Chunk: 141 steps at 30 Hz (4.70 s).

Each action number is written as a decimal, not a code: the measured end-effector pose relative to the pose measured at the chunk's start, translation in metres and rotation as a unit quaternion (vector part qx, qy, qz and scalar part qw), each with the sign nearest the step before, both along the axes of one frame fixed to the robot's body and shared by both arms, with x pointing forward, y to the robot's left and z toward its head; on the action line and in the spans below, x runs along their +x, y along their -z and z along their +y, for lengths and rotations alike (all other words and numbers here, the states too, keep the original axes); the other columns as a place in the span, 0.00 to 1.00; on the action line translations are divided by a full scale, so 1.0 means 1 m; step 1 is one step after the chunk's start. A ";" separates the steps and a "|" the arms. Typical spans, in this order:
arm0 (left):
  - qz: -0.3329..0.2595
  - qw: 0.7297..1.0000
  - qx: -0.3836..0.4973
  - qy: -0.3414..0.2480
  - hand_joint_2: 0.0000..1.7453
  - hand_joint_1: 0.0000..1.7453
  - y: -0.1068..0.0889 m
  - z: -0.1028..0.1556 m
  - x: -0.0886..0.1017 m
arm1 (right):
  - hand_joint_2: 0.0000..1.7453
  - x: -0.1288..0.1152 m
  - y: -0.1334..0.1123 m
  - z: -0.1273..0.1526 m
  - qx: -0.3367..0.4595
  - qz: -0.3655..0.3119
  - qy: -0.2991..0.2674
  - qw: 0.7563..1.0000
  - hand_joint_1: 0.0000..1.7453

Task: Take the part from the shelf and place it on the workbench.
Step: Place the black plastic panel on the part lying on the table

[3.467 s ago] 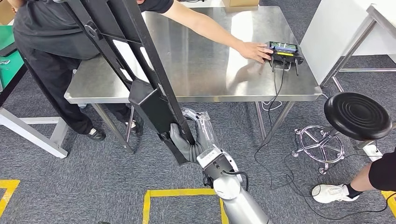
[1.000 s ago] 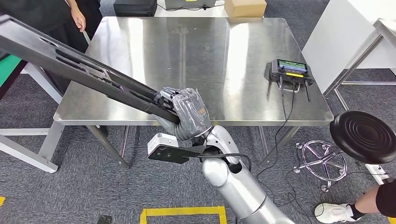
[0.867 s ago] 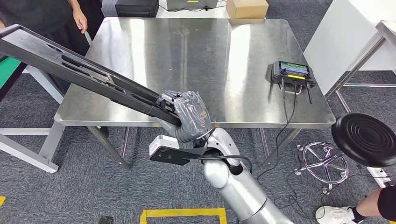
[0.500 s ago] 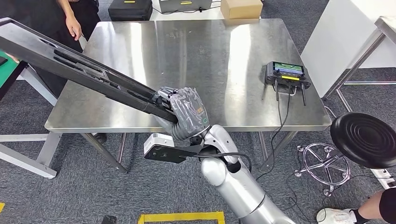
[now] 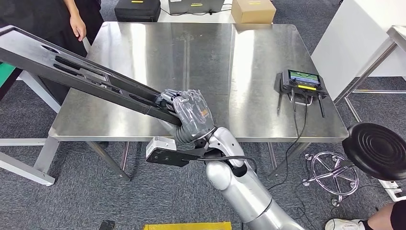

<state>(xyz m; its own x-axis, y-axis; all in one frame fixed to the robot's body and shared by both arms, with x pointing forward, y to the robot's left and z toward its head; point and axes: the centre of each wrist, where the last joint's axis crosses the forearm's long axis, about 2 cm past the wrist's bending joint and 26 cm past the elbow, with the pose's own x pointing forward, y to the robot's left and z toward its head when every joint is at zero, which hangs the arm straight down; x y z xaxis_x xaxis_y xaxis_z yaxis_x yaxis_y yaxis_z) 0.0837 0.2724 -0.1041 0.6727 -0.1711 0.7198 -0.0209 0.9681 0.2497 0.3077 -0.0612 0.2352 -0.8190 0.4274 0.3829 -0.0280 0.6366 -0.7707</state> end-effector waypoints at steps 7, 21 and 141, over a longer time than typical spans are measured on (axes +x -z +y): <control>0.001 1.000 -0.001 0.000 1.00 0.00 0.000 -0.001 -0.001 | 1.00 0.002 0.003 0.000 -0.027 -0.008 0.017 0.999 1.00; 0.005 1.000 0.003 -0.002 1.00 0.00 0.000 0.001 -0.002 | 1.00 0.005 0.008 0.005 -0.059 -0.012 0.033 0.998 1.00; 0.047 0.996 0.030 -0.073 0.00 0.00 0.004 0.011 -0.022 | 0.00 0.010 0.008 0.000 0.462 0.254 -0.406 0.746 0.00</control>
<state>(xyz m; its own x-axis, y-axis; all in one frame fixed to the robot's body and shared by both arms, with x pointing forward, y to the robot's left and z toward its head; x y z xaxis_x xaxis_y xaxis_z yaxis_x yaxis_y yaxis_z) 0.0618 0.2830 -0.1076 0.7575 -0.1079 0.6438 -0.1336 0.9397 0.3147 0.3178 -0.0607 0.2274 -0.3127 -0.7698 0.5564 -0.8329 0.5038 0.2289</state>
